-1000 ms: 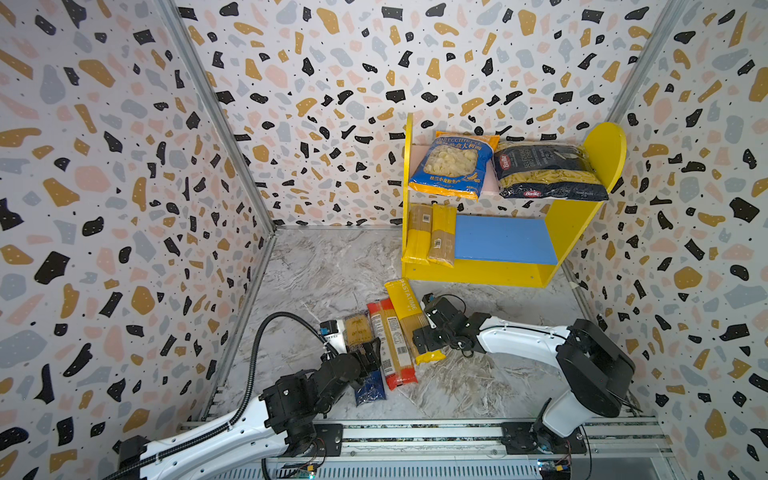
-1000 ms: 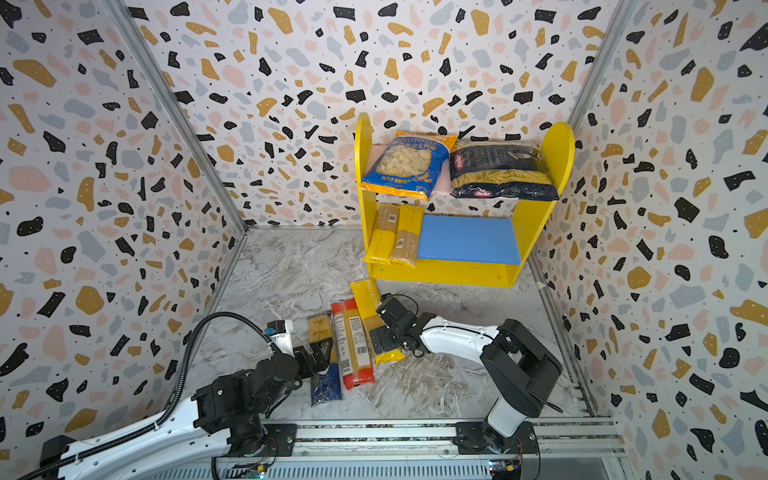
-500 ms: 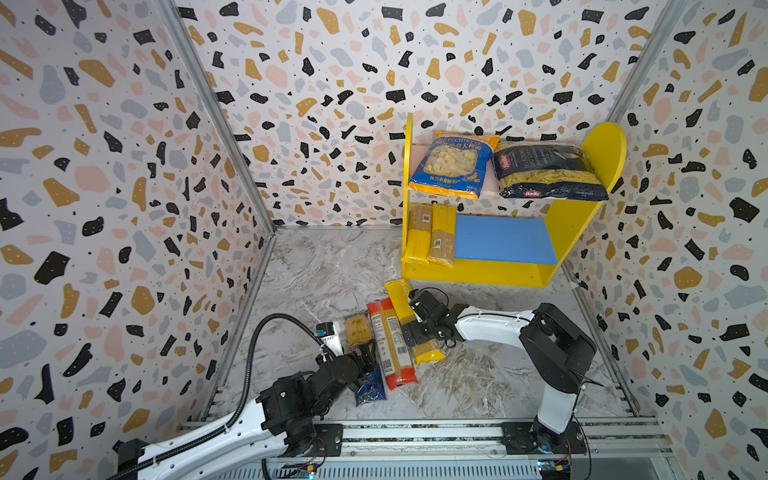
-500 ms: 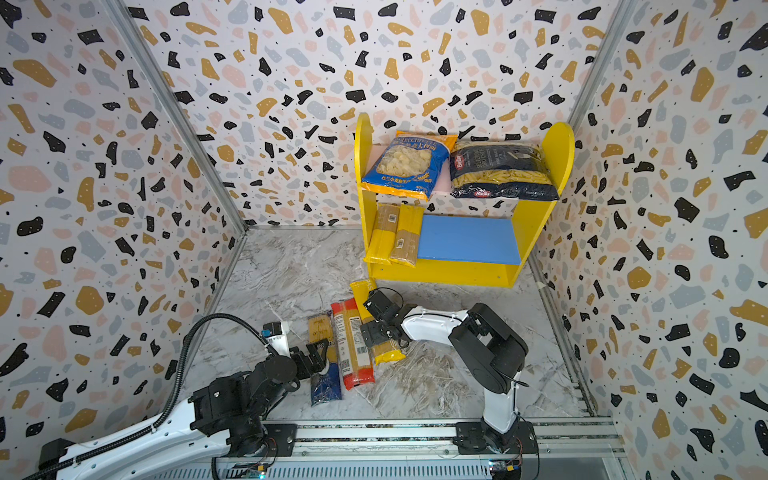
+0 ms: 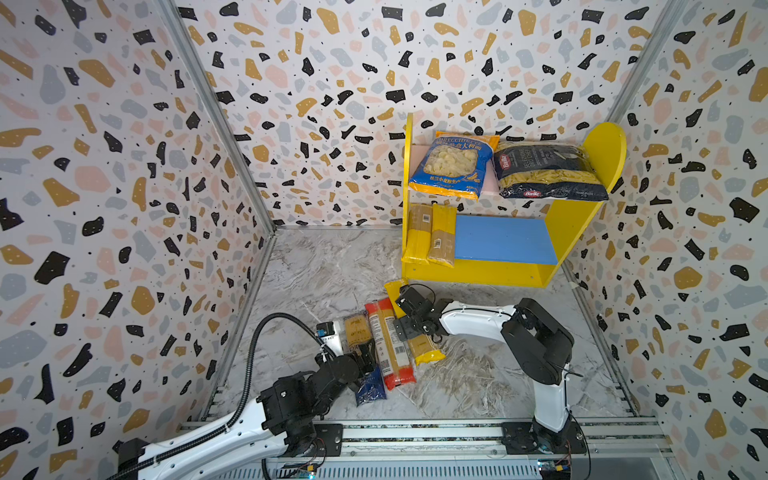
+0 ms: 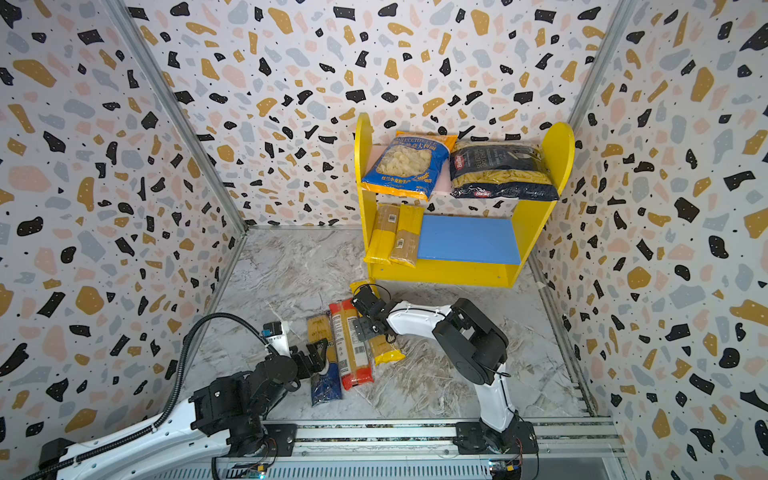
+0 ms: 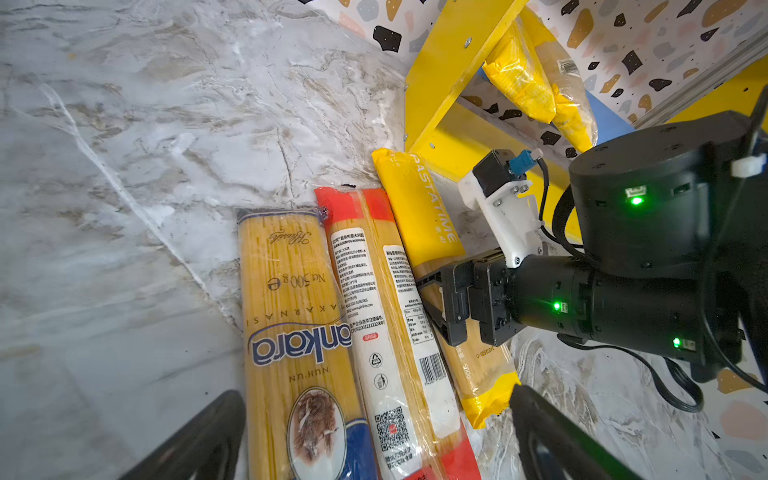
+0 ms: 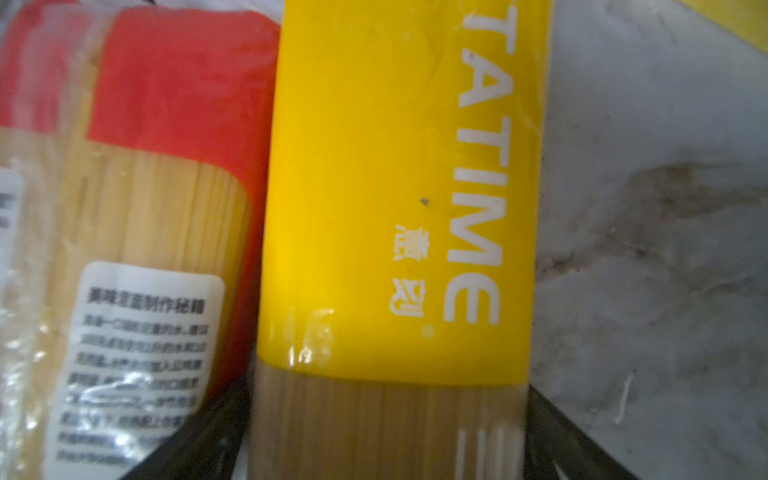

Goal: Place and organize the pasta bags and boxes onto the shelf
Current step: 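Lift the yellow pack upright off the table with the right gripper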

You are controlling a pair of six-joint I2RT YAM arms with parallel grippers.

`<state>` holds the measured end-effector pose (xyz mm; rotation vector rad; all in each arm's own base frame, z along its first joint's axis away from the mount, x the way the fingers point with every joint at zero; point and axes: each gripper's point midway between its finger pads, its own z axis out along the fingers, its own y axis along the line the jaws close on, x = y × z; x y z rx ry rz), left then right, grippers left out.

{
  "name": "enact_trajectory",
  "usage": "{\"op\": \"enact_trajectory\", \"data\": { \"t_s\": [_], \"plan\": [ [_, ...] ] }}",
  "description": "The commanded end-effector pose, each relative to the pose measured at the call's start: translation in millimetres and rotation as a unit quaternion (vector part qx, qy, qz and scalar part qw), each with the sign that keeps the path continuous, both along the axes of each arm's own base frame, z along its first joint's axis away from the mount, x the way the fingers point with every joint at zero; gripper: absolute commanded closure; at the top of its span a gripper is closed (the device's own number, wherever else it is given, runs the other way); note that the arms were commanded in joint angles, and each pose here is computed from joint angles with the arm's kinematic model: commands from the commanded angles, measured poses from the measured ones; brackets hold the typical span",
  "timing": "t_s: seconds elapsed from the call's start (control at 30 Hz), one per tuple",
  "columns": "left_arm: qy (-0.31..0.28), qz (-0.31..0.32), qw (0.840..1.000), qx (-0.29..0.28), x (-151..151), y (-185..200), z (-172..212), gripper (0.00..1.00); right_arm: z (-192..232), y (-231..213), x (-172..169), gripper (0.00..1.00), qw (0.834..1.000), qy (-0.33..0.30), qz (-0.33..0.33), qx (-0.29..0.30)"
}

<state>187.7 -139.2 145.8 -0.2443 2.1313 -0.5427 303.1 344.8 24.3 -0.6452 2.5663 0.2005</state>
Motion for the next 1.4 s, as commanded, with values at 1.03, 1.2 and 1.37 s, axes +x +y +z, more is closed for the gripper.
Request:
{"op": "enact_trajectory", "data": {
  "t_s": [1.03,1.2,1.37],
  "plan": [
    [-0.003,0.026,1.0,-0.007,-4,19,19,0.01,20,-35,-83,0.84,0.958,0.163,0.047,0.231],
    [-0.002,0.02,1.0,-0.008,-3,14,21,0.01,45,-46,-92,0.84,0.945,0.161,0.056,0.28],
    [0.005,0.012,1.0,0.001,0,6,18,0.0,67,-67,-95,0.84,0.941,0.139,0.047,0.304]
  ]
}}
